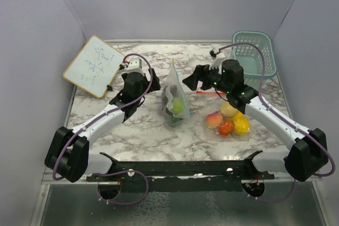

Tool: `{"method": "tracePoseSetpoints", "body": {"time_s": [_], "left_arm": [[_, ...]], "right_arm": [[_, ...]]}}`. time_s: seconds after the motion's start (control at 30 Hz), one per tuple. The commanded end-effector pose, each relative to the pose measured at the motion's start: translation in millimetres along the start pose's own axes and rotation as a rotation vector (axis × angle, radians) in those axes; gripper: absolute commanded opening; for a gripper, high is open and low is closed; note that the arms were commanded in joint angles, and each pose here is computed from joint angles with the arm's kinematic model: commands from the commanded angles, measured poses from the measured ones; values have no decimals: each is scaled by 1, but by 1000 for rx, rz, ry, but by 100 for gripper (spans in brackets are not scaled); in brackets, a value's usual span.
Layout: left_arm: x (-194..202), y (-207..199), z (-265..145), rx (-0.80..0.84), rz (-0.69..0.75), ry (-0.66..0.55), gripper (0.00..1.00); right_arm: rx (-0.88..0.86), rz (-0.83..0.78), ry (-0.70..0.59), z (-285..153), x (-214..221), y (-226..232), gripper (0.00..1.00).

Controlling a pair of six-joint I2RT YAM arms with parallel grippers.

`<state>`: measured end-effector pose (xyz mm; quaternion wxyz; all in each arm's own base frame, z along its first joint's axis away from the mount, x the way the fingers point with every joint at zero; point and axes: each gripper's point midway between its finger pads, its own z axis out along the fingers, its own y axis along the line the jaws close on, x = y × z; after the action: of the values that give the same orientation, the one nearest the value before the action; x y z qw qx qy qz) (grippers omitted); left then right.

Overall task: Open the zip-top bag and remove the fake food
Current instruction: Adjust the zipper food storage bag at the center of the board.

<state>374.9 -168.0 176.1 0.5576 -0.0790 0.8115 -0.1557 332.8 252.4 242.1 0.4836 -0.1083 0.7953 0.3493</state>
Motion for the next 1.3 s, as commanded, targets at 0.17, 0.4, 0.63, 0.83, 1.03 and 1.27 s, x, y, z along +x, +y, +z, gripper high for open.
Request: {"method": "tracePoseSetpoints", "body": {"time_s": [0.17, 0.4, 0.63, 0.83, 1.03, 1.27], "left_arm": [[-20, -23, 7, 138, 5, -41, 99], [-20, -42, 14, 226, 35, -28, 99], [6, -67, 31, 398, 164, 32, 99], [3, -87, 25, 532, 210, -20, 99], [-26, -106, 21, 637, 544, -66, 99], [-20, -125, -6, 851, 660, -84, 99]], "right_arm": [[112, -142, -154, 5, -56, 8, 87], [122, -167, -78, 40, -41, 6, 79], [146, -238, 32, 81, -28, -8, 50], [215, -277, -28, 70, -63, -11, 10], [154, -323, -108, 56, -91, -7, 2], [-114, -334, -145, 31, -92, 21, 2]]}}
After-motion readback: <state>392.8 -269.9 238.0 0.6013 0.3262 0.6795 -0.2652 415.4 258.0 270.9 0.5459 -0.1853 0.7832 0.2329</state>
